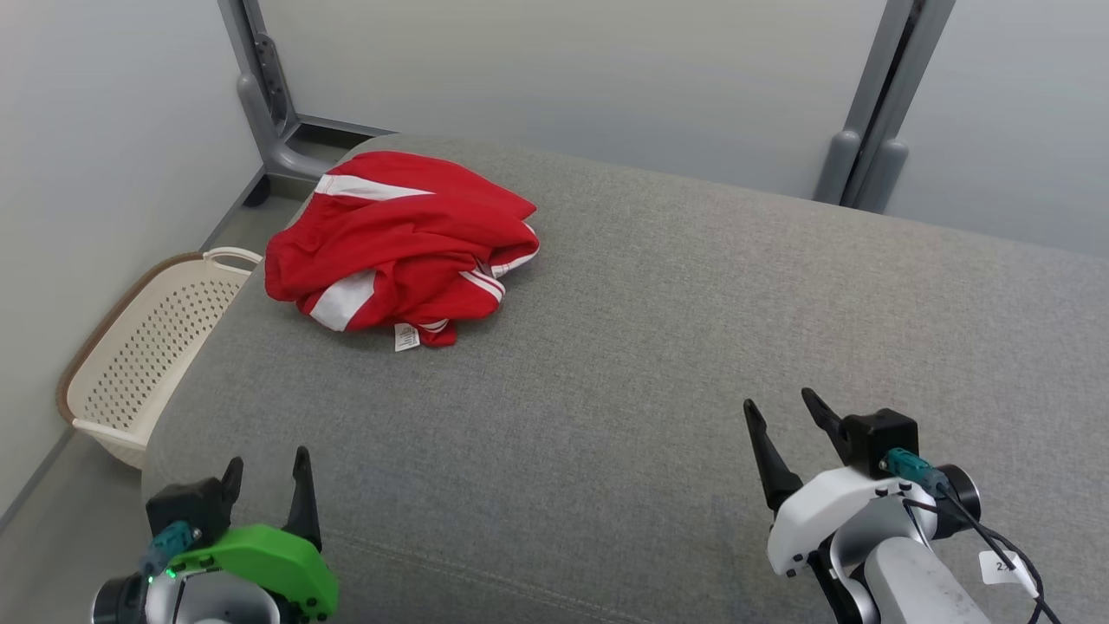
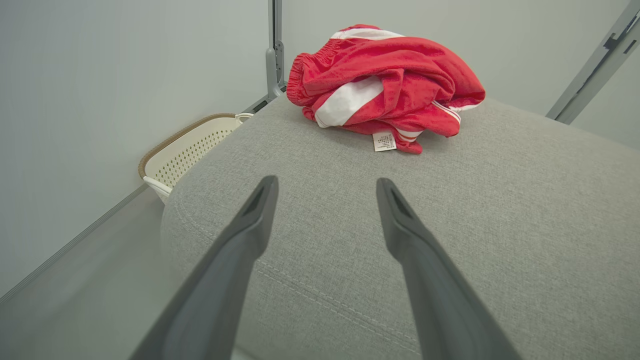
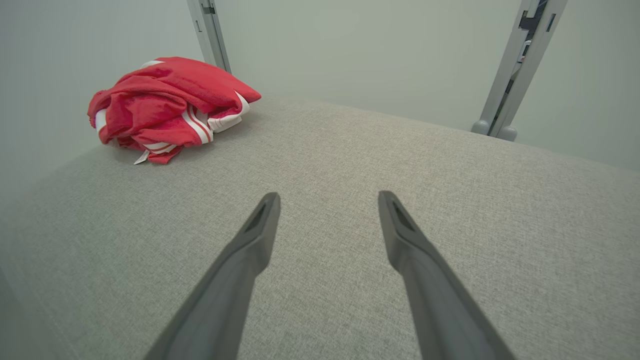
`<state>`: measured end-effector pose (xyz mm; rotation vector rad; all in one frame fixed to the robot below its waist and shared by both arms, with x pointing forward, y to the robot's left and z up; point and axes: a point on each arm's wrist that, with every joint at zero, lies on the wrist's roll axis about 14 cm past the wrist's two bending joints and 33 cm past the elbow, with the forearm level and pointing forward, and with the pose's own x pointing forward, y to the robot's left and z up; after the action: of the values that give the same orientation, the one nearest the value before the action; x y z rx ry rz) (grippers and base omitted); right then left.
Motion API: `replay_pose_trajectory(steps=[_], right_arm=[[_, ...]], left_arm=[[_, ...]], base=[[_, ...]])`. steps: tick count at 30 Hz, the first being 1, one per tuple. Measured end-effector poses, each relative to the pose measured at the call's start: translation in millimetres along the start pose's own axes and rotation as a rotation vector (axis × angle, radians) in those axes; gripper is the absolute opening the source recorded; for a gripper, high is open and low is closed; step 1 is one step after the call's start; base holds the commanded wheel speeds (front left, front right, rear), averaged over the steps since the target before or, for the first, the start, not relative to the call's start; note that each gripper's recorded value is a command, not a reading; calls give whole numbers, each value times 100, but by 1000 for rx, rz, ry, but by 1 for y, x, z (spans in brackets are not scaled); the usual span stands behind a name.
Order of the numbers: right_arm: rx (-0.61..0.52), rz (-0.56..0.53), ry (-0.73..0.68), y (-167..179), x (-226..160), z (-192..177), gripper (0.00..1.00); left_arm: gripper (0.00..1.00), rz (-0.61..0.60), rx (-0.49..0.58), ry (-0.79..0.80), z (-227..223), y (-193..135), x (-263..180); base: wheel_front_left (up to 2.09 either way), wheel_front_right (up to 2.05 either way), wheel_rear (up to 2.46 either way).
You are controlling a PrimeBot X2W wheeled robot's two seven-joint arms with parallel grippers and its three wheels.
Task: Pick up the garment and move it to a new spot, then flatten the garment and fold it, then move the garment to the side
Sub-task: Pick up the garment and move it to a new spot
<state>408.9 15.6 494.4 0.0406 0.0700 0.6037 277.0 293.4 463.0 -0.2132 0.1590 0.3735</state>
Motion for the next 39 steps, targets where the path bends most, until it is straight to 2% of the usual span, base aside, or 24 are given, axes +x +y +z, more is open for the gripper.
replay_pose_trajectory(steps=[11,23,31,39], right_arm=[[-2,0,33,-6,7,-9,100],[-31,-16,28,-23,27,-7,100],[-44,-51,6,-45,42,-1,100],[-29,-101,58,-68,40,-21,100]], left_arm=[[100,-77,27,187,10,-24,52],[100,-105,72,283,43,-50,123],[100,-112,113,348,40,-69,172],[100,-104,159,439,25,-79,213]], base=[[0,0,0],[0,0,0],[0,0,0],[0,0,0]])
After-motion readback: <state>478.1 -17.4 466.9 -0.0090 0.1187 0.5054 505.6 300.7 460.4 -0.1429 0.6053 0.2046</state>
